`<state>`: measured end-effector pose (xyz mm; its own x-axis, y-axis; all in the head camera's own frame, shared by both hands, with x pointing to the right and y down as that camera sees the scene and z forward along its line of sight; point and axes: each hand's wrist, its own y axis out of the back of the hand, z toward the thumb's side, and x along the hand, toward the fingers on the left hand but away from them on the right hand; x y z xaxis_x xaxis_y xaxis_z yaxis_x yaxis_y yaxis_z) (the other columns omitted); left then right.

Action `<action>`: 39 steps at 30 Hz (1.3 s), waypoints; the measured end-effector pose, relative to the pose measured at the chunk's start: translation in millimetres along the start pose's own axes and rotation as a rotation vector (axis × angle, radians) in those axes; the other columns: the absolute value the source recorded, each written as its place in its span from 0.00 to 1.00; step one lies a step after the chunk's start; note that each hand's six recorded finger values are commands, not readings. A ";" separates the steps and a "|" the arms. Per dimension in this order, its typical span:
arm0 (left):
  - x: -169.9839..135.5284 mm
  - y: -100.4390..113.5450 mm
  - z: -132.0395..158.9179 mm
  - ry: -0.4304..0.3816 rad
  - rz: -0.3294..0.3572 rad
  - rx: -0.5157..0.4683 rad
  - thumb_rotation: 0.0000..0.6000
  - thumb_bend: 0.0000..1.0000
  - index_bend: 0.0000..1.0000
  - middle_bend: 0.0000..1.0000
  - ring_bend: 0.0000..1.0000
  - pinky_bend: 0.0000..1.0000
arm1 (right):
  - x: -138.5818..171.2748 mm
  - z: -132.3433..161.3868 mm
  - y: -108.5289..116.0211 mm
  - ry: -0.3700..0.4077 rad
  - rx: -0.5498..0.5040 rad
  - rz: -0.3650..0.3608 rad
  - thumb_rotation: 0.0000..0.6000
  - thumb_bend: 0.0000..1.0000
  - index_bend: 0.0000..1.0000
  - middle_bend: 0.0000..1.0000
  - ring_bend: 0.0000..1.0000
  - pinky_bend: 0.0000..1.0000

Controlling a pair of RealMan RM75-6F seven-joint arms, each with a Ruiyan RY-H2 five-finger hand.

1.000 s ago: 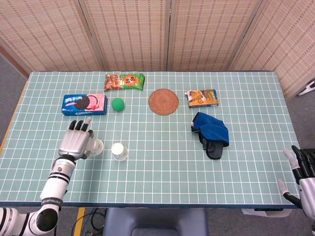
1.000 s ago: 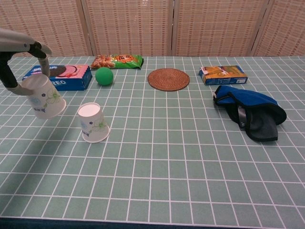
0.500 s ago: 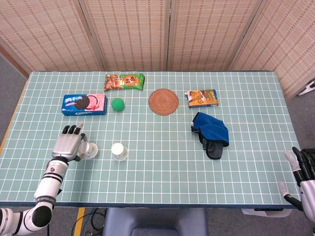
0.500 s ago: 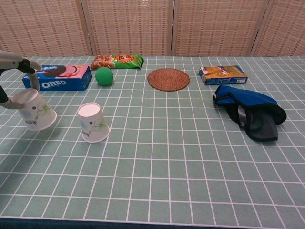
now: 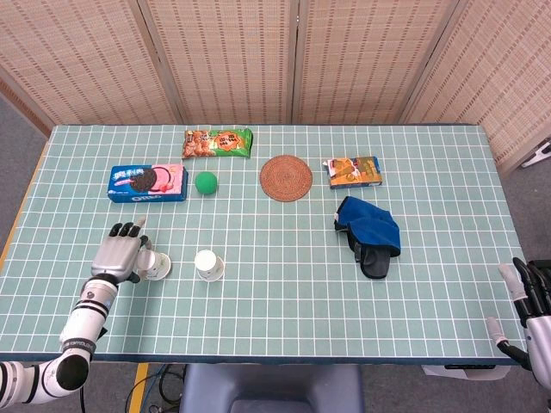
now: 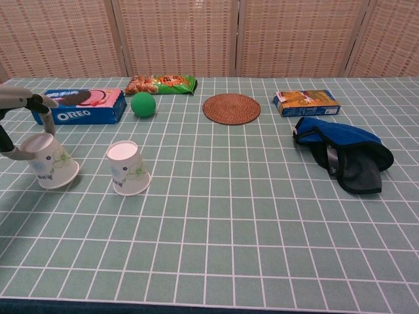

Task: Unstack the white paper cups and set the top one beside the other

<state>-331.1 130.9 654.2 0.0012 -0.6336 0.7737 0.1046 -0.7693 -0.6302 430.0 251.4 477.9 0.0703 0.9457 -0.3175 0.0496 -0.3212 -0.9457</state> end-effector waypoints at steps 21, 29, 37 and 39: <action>10.7 -14.6 4.2 -0.022 -0.018 -0.038 1.00 0.29 0.45 0.00 0.00 0.00 | 0.3 -1.3 1.6 0.001 -0.005 -0.002 1.00 0.34 0.01 0.00 0.00 0.00; 12.1 -14.2 9.5 -0.032 -0.014 -0.035 1.00 0.30 0.38 0.00 0.00 0.00 | 0.1 -2.4 2.9 -0.002 -0.006 -0.005 1.00 0.34 0.01 0.00 0.00 0.00; 4.6 -8.9 13.8 -0.031 0.008 -0.037 1.00 0.30 0.23 0.00 0.00 0.00 | 0.9 -2.3 3.7 0.001 -0.007 -0.004 1.00 0.34 0.01 0.00 0.00 0.00; 2.2 -7.2 15.4 -0.031 0.012 -0.035 1.00 0.30 0.21 0.00 0.00 0.00 | 1.2 -2.1 4.1 0.003 -0.008 -0.005 1.00 0.34 0.01 0.00 0.00 0.00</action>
<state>-316.5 136.4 661.4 0.0335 -0.6401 0.7675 0.0691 -0.7647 -0.6407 432.3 251.1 473.8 0.0729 0.9471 -0.3126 0.0577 -0.3169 -0.9467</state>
